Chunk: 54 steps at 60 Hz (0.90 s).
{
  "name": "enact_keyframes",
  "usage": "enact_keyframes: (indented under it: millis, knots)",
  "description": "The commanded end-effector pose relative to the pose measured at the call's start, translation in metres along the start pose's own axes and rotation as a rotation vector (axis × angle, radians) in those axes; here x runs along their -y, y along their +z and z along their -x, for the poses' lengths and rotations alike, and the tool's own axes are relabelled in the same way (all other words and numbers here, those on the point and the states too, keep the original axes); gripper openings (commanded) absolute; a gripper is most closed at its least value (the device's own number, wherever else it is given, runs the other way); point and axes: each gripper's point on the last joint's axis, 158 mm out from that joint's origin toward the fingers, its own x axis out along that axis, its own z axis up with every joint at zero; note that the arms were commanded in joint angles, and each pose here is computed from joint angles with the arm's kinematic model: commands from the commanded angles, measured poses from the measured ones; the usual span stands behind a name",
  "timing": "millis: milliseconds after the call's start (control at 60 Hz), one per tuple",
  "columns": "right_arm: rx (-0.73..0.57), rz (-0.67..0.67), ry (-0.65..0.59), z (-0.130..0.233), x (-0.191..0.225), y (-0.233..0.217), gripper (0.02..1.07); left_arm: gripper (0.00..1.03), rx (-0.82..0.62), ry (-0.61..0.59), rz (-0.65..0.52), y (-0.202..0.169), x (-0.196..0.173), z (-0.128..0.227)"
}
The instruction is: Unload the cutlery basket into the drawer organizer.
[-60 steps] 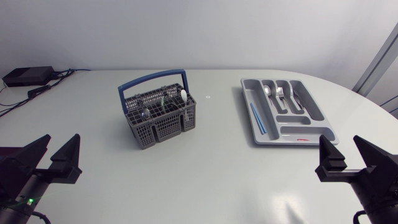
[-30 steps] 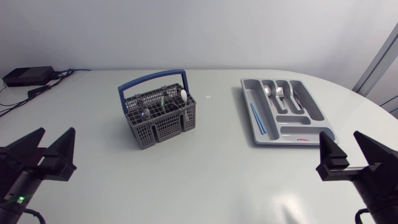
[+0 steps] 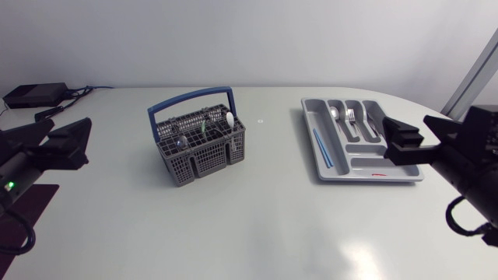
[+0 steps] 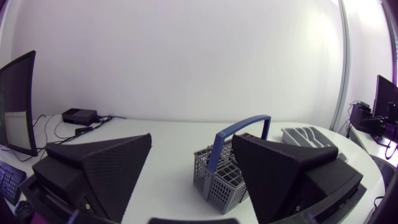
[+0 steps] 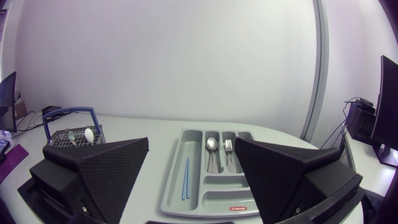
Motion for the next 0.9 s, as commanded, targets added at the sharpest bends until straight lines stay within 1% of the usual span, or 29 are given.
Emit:
enact_keyframes:
  millis: [0,100,183,233,350,383,433,483,517,550,567,600,633,650,717,750,783,800,833,850,883]
  knots:
    - [-0.06,-0.033,0.001,-0.021,-0.006,0.002,1.02,0.91,-0.068,0.005,-0.045,0.005,0.002,-0.018]
    - [-0.165,-0.022,0.011,-0.043,-0.013,-0.006,1.02,0.91,-0.18,-0.019,-0.057,-0.006,0.013,-0.038]
    - [-0.255,0.001,0.02,-0.063,-0.019,-0.016,1.02,0.91,-0.292,0.003,-0.069,-0.02,0.01,-0.056]
    - [-0.309,0.016,0.029,-0.074,-0.025,-0.025,1.02,0.91,-0.348,0.007,-0.099,-0.028,0.007,-0.065]
    - [-0.482,0.045,0.068,-0.102,-0.043,-0.056,1.02,0.91,-0.519,-0.015,-0.198,-0.052,0.006,-0.083]
    - [-0.509,0.067,0.089,-0.107,-0.049,-0.062,1.02,0.91,-0.553,-0.018,-0.209,-0.058,0.005,-0.086]
    - [-0.534,0.115,0.119,-0.114,-0.06,-0.069,1.01,0.91,-0.619,-0.054,-0.26,-0.07,0.007,-0.09]
    - [-0.55,0.18,0.149,-0.121,-0.07,-0.075,0.97,0.91,-0.658,-0.094,-0.239,-0.077,0.009,-0.095]
    - [-0.558,0.228,0.174,-0.124,-0.076,-0.078,0.97,0.88,-0.666,-0.116,-0.22,-0.079,0.01,-0.098]
    - [-0.579,0.287,0.203,-0.125,-0.081,-0.084,0.97,0.81,-0.68,-0.15,-0.194,-0.084,0.011,-0.102]
    - [-0.59,0.304,0.221,-0.128,-0.086,-0.089,0.97,0.76,-0.685,-0.162,-0.187,-0.086,0.009,-0.105]
    - [-0.599,0.309,0.243,-0.131,-0.091,-0.094,0.97,0.71,-0.689,-0.17,-0.176,-0.089,0.009,-0.109]
    - [-0.609,0.311,0.266,-0.136,-0.097,-0.101,0.97,0.62,-0.699,-0.203,-0.153,-0.093,0.01,-0.114]
    - [-0.61,0.31,0.276,-0.139,-0.1,-0.104,0.95,0.6,-0.701,-0.215,-0.144,-0.094,0.011,-0.115]
    - [-0.584,0.298,0.333,-0.148,-0.114,-0.105,0.85,0.48,-0.707,-0.273,-0.093,-0.099,0.012,-0.12]
    - [-0.569,0.276,0.374,-0.152,-0.121,-0.102,0.73,0.4,-0.711,-0.309,-0.061,-0.101,0.014,-0.123]
    - [-0.552,0.244,0.405,-0.159,-0.127,-0.098,0.57,0.33,-0.714,-0.338,-0.034,-0.104,0.015,-0.125]
    - [-0.549,0.228,0.415,-0.162,-0.129,-0.097,0.47,0.3,-0.718,-0.35,-0.021,-0.105,0.015,-0.126]
    - [-0.552,0.211,0.427,-0.169,-0.133,-0.097,0.29,0.27,-0.727,-0.361,-0.009,-0.11,0.015,-0.128]
    - [-0.551,0.203,0.436,-0.172,-0.136,-0.097,0.24,0.26,-0.735,-0.365,-0.014,-0.114,0.014,-0.129]
    - [-0.556,0.181,0.456,-0.178,-0.141,-0.098,0.2,0.25,-0.746,-0.367,-0.019,-0.119,0.012,-0.131]
